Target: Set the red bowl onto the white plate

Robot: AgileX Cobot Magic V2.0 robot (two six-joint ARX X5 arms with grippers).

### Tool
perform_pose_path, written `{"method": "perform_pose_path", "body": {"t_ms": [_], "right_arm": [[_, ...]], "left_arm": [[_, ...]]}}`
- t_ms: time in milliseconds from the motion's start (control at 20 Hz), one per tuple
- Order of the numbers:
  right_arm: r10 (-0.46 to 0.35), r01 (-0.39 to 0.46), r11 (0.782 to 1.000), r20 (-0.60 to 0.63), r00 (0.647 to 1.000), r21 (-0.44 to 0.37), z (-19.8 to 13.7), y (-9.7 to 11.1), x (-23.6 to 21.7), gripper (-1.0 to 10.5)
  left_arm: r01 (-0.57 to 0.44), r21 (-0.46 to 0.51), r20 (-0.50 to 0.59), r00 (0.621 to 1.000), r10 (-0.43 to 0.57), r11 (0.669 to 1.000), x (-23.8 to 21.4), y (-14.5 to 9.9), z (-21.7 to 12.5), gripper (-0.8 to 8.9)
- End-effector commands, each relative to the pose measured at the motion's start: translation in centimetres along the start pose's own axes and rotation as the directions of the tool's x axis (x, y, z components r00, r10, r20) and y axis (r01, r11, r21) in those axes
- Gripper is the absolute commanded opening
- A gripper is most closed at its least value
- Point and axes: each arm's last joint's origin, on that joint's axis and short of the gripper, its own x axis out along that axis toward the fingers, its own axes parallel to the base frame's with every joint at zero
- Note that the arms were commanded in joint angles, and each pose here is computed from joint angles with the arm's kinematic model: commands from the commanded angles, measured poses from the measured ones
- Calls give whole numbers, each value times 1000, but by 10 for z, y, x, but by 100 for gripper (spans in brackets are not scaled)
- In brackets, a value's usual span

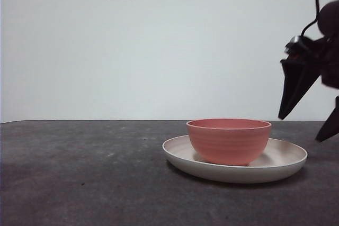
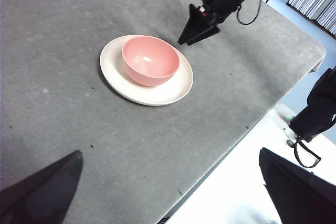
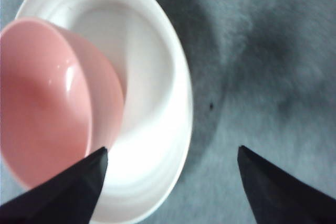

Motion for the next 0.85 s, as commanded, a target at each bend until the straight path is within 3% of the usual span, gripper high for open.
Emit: {"method": "perform_pose_path", "body": {"t_ms": [50,400,550,850], "right_arm": [[8,-8,1000,4,1000,-17,8,-5,10,330],[28,-28,1000,5,1000,5,16,-15,32,210],[32,-32,999,8,999,21,18,-15,39,207],[20,-20,998,-2,1000,54,17,-11,45,97]], "left_arm": [[13,1,15,1000,-13,1000,-2,-1,2,559],[13,1,15,1000,-13,1000,-2,-1,2,559],[13,1,15,1000,-13,1000,-2,-1,2,559],[13,1,15,1000,-13,1000,-2,-1,2,559]]}}
